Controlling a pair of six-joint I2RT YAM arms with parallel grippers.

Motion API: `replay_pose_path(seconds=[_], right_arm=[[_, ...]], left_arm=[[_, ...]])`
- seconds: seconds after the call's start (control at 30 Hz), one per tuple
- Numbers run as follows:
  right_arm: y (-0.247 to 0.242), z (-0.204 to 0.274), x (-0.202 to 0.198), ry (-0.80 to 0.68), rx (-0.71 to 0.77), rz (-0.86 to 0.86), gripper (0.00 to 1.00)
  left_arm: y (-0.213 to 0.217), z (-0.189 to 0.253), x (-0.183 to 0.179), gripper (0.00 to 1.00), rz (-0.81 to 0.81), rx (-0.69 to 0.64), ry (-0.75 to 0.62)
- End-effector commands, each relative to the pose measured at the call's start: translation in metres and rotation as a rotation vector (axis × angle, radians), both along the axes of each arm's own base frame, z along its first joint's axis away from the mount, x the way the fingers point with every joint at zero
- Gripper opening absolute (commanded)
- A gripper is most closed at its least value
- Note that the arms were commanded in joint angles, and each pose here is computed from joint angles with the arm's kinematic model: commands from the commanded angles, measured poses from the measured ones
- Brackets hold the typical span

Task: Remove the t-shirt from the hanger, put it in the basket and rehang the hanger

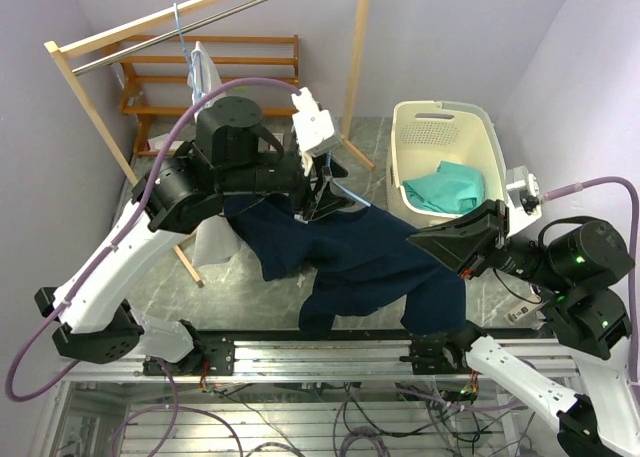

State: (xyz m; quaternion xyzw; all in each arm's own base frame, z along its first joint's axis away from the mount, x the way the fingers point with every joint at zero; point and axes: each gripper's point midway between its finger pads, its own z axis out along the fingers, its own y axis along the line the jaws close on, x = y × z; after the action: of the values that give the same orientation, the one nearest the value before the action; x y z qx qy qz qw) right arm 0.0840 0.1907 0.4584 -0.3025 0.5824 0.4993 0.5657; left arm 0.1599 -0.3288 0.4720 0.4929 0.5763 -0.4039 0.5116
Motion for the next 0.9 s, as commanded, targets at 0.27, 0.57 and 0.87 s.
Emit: replay_pose_path(seconds=[0.27, 0.57, 0.87], right_arm=[[-0.011, -0.011, 0.022, 0.018, 0.019, -0.147, 0.00], [-0.005, -0.012, 0.025, 0.027, 0.056, -0.127, 0.00], [-0.003, -0.009, 0.024, 0.019, 0.034, -0.113, 0.00]], left_arm=[[0.063, -0.055, 0.027, 0.67, 0.277, 0.280, -0.035], [0.050, -0.061, 0.014, 0.70, 0.188, 0.230, -0.008], [0.047, -0.087, 0.035, 0.79, 0.267, 0.369, 0.030]])
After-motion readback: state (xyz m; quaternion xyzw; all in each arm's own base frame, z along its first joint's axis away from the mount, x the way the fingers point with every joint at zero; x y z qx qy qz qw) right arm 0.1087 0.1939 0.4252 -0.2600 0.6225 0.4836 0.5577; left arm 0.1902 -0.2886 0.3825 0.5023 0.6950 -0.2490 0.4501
